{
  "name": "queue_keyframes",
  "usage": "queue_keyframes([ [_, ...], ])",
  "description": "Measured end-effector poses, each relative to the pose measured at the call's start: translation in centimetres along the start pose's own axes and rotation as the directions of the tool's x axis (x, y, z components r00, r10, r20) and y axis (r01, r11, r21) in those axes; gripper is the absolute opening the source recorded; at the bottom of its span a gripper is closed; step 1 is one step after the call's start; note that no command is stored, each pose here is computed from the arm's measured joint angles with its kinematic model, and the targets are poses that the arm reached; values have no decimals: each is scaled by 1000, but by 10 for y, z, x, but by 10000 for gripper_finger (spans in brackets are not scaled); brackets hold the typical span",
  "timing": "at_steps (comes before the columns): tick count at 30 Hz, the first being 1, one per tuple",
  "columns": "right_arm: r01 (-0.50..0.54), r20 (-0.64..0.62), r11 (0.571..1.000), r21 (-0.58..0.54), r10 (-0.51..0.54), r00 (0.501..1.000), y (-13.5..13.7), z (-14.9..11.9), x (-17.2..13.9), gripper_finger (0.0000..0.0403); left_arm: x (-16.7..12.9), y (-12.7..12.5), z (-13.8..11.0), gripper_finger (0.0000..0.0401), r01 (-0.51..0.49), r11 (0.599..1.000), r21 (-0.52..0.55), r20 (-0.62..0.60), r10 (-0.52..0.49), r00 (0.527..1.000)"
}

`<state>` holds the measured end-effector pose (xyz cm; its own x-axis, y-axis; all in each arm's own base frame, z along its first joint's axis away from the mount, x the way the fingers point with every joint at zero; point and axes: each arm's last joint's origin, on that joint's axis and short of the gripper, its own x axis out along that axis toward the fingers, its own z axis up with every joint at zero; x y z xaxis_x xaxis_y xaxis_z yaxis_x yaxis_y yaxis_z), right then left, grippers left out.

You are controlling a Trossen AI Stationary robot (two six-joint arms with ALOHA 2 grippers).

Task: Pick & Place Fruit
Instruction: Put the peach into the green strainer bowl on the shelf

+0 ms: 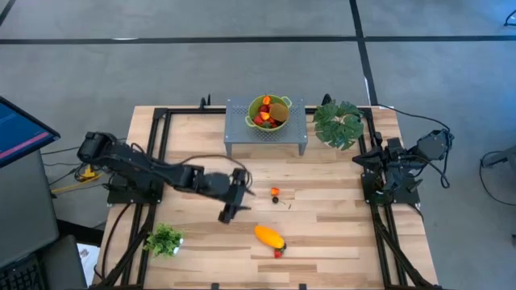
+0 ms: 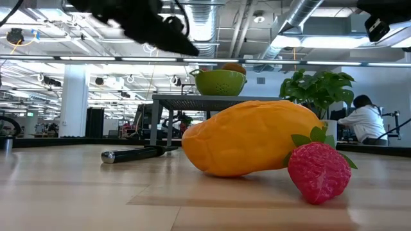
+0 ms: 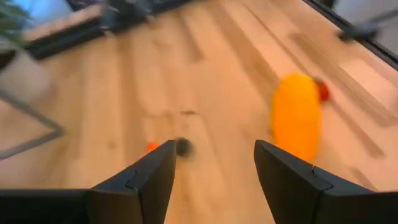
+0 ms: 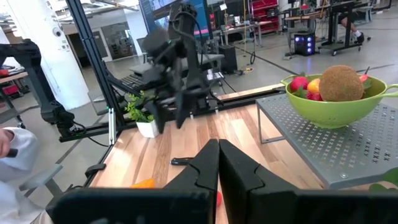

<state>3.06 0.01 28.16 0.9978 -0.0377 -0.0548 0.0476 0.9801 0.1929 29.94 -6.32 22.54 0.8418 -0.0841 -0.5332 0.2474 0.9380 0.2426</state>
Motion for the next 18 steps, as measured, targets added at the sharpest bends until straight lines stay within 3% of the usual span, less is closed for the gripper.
queue_keyframes([
  [6, 1, 0, 1000, 0, -1, 1000, 0, 0, 0, 6, 3, -20, -7, 225, 38, 999, 36, 41, -40, 998],
  [9, 1, 0, 1000, 0, -1, 1000, 0, 0, 0, 6, 9, -15, -7, 234, -1, 1000, 6, 122, 0, 993],
  [18, 0, 0, 1000, 0, 0, 1000, 0, 0, 0, 6, 59, -6, -35, 255, -165, 986, 23, 120, 162, 980],
])
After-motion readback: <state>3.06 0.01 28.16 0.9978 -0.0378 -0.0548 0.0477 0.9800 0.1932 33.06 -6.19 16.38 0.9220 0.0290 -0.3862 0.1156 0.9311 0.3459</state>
